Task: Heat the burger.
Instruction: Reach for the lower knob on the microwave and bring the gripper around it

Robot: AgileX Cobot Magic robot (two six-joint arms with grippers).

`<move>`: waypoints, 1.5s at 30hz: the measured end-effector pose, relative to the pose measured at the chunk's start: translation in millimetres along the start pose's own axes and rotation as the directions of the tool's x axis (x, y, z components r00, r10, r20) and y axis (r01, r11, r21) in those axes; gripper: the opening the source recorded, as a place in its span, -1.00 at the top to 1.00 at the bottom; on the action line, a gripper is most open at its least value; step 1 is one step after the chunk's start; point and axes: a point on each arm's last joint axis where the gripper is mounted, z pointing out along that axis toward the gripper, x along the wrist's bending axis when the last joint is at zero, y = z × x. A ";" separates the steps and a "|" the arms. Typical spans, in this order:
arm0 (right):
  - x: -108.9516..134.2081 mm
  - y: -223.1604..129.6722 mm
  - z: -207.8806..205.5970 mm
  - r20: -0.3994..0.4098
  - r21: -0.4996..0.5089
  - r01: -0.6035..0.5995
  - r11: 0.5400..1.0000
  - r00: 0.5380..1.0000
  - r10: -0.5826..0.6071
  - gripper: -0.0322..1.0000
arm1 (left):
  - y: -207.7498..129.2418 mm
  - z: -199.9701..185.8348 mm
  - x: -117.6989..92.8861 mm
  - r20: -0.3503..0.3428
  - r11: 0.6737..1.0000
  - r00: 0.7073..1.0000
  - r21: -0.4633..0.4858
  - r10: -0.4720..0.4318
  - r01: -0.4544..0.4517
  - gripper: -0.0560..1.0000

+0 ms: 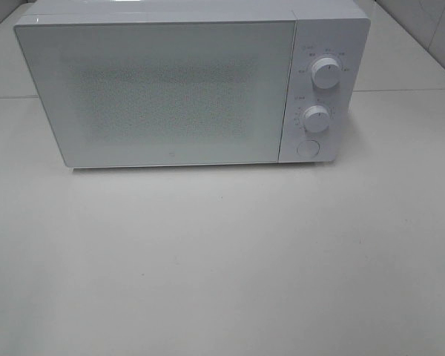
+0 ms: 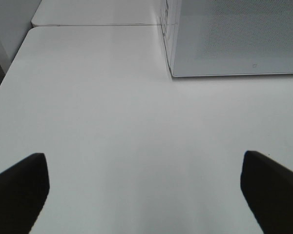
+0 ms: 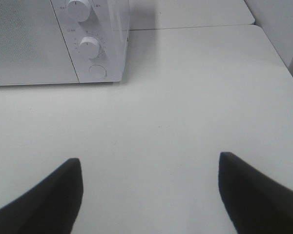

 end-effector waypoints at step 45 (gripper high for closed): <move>3.6 37.9 165.3 -0.010 -0.349 0.041 0.936 0.999 -0.048 -0.53 | 0.0 0.0 0.0 0.000 1.000 1.000 0.000 0.000 0.000 -0.98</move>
